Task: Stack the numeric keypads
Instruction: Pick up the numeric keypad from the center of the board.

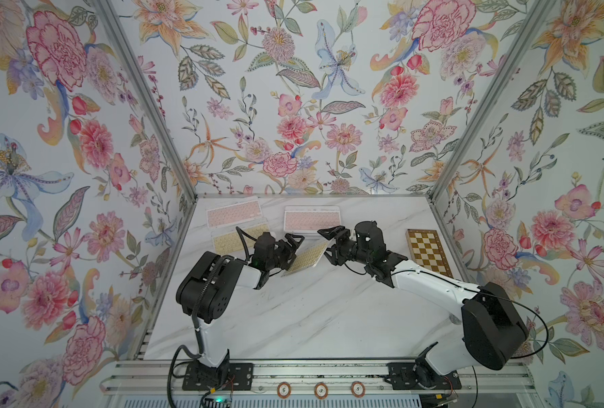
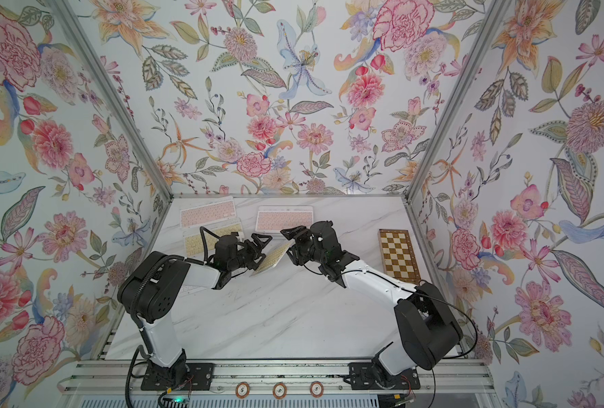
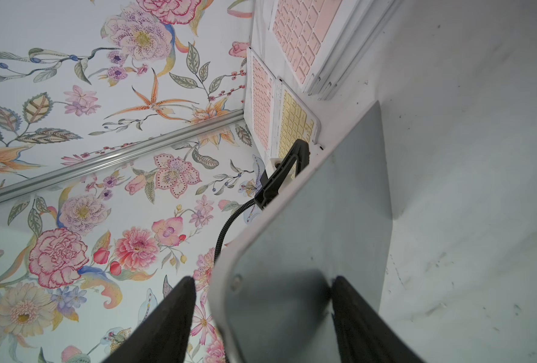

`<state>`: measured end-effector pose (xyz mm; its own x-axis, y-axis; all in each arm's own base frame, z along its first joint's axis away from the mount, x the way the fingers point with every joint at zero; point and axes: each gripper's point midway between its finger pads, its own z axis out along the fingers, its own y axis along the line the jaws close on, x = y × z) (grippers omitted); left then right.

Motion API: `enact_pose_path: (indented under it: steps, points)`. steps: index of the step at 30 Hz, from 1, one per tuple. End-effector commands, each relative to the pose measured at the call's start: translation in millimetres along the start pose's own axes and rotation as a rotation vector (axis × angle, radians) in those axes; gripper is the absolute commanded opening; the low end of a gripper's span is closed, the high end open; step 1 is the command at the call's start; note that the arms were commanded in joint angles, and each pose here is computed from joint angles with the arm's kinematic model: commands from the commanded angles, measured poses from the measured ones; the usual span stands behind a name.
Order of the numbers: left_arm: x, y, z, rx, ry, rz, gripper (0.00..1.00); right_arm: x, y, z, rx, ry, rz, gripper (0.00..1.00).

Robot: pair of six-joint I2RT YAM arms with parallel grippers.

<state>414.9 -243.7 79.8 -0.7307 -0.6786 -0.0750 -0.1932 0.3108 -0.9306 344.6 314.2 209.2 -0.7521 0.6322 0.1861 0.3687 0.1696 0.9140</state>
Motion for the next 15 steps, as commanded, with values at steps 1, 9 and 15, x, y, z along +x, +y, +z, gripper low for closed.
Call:
enact_pose_path:
  steps: [1,9,15]
  points:
    - [-1.5,4.9,-3.0,0.000,-0.008,-0.002,0.99,4.8,12.4,-0.8,0.016,0.050,-0.114,0.69]
    - [-5.5,3.3,-8.0,0.000,-0.020,0.005,0.99,4.1,11.6,-8.9,0.081,0.092,-0.253,0.61]
    - [-5.2,3.1,-9.3,0.001,-0.021,0.003,0.99,6.8,5.0,-14.9,0.120,0.107,-0.328,0.48]
